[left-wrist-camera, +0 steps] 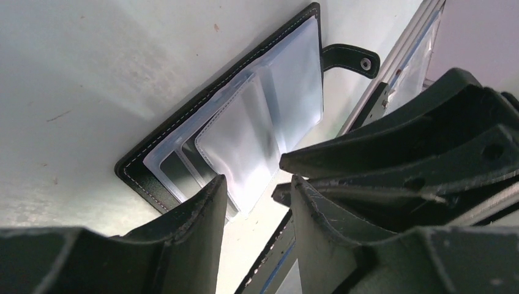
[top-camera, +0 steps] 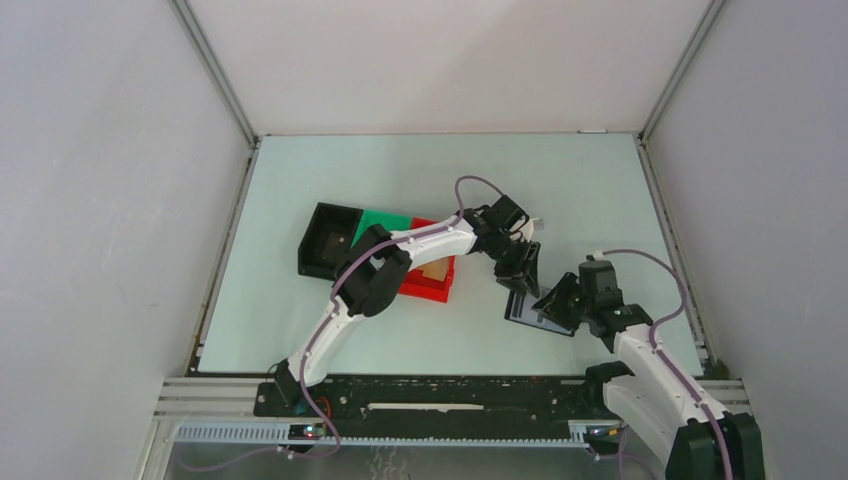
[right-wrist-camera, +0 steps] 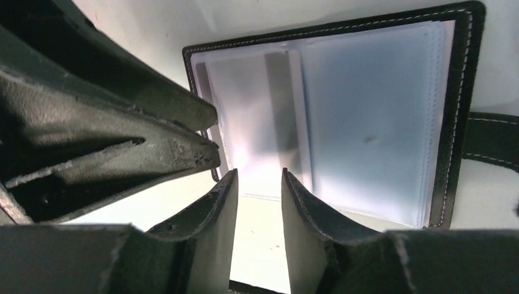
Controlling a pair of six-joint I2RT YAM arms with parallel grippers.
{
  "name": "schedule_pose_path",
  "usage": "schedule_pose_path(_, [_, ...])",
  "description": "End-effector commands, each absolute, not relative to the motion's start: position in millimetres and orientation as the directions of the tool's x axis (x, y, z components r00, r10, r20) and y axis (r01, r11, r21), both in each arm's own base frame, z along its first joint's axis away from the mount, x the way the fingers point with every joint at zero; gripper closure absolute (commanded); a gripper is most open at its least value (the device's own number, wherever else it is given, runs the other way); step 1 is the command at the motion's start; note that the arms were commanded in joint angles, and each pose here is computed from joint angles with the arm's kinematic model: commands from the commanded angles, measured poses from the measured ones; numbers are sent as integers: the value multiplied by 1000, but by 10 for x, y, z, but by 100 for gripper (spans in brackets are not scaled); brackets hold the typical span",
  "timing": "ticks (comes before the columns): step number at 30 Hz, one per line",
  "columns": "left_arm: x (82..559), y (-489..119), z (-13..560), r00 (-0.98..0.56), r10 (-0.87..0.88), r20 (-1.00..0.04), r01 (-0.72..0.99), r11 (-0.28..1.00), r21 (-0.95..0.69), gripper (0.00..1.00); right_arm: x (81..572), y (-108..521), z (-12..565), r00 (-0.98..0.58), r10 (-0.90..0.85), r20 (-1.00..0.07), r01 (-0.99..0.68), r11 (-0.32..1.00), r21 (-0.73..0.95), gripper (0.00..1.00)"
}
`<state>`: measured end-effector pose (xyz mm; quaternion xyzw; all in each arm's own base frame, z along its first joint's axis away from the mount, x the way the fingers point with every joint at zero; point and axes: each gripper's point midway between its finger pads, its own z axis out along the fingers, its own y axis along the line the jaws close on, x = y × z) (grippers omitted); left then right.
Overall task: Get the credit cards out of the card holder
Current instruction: Remove the credit card from the card holder.
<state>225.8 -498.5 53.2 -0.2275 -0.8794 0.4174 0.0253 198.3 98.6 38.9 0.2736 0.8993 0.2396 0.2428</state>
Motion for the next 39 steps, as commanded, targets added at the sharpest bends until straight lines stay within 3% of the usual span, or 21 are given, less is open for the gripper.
schedule_pose_path(1, [2218,-5056,605,-893,427,-144,369,512,-776,52,2043,955,550,-735,533,-419,317,816,483,58])
schedule_pose_path(7, [2207,-5041,550,-895,426,-132,361,520,-774,52,2031,1015,580,-752,422,-505,266,897,353,55])
schedule_pose_path(15, [2205,-5081,661,-895,423,-145,362,497,-788,52,2088,1109,672,-762,249,-597,220,968,123,41])
schedule_pose_path(22, [2205,-5095,725,-894,422,-152,364,485,-795,52,2101,1123,632,-777,199,-597,242,970,8,40])
schedule_pose_path(39, [2215,-5081,741,-895,417,-162,370,486,-792,52,2084,1227,429,-822,146,-550,196,980,-33,40])
